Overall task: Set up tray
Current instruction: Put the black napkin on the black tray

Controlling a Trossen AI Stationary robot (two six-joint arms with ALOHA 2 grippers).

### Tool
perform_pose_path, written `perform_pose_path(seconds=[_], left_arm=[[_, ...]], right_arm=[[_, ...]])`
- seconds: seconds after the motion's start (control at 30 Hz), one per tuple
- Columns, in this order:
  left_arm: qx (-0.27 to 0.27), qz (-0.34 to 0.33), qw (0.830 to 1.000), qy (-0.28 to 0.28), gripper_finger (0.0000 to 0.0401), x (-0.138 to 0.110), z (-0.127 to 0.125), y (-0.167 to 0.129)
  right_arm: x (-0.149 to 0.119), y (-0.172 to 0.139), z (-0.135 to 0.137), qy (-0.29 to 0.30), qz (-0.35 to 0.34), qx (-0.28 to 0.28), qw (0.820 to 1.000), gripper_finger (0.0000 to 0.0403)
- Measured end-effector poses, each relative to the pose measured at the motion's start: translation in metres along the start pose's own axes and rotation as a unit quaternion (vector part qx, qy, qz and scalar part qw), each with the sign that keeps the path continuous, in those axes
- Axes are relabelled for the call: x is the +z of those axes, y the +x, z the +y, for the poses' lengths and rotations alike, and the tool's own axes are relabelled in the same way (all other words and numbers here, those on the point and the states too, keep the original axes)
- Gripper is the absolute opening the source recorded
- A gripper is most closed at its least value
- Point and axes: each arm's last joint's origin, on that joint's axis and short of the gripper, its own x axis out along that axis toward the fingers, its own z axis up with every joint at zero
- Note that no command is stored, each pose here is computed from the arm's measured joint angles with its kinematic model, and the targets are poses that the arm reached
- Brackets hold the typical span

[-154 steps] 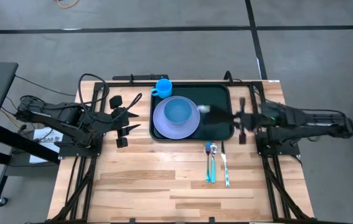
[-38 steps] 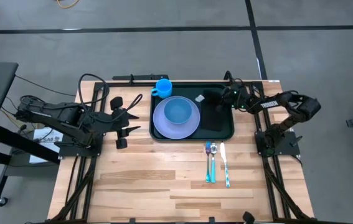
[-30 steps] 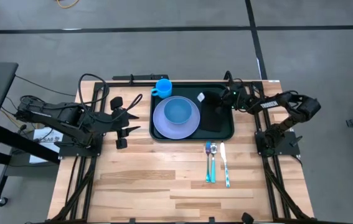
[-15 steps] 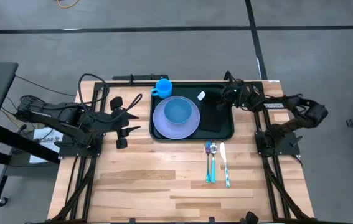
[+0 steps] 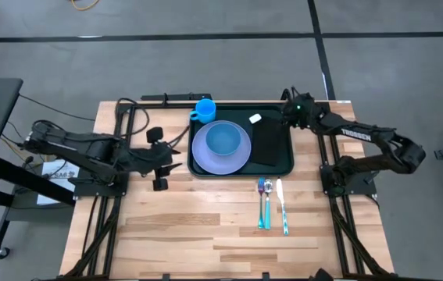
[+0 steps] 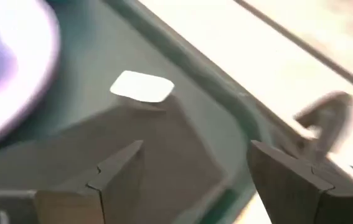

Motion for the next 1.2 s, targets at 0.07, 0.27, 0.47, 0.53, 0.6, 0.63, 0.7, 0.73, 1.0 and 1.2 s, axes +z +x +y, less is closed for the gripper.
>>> perform_pose_path(seconds=[0.07,0.27,0.47,0.53,0.6,0.63,0.7,0.73,1.0,1.2], left_arm=[[0.002,0.007,1.0,0.006,0.0148,0.0,-0.003,0.005],[0.007,0.006,1.0,0.011,0.0148,0.001,-0.003,0.006],[0.01,-0.005,1.0,0.005,0.0148,0.001,0.001,-0.001],[0.01,-0.007,1.0,0.004,0.0148,0.001,0.001,-0.001],[0.01,-0.007,1.0,0.004,0.0148,0.001,0.001,-0.001],[0.009,-0.007,1.0,0.004,0.0148,0.001,0.001,-0.001],[0.003,-0.006,1.0,0.003,0.0148,0.001,0.0,-0.001],[0.002,-0.006,1.0,0.003,0.0148,0.001,0.0,-0.001],[0.001,-0.006,1.0,0.0,0.0148,0.001,0.0,-0.001],[0.001,-0.006,1.0,0.0,0.0148,0.001,0.0,-0.001]], right_arm=[[0.001,-0.004,0.009,-0.005,-0.004,0.041,0.999,0.0275],[-0.01,-0.005,0.038,-0.039,0.055,0.125,0.99,0.0233],[-0.021,0.006,0.056,-0.069,0.113,0.152,0.979,0.0071],[-0.024,0.01,0.06,-0.077,0.125,0.158,0.976,0.002],[-0.026,0.013,0.063,-0.079,0.134,0.171,0.973,0.0016],[-0.028,0.015,0.063,-0.079,0.141,0.176,0.971,0.0017],[-0.032,0.019,0.064,-0.078,0.16,0.181,0.967,0.001],[-0.035,0.021,0.065,-0.078,0.172,0.182,0.965,0.0005],[-0.05,0.036,0.066,-0.08,0.248,0.186,0.947,0.0002],[-0.054,0.028,0.062,-0.082,0.272,0.164,0.945,0.0001]])
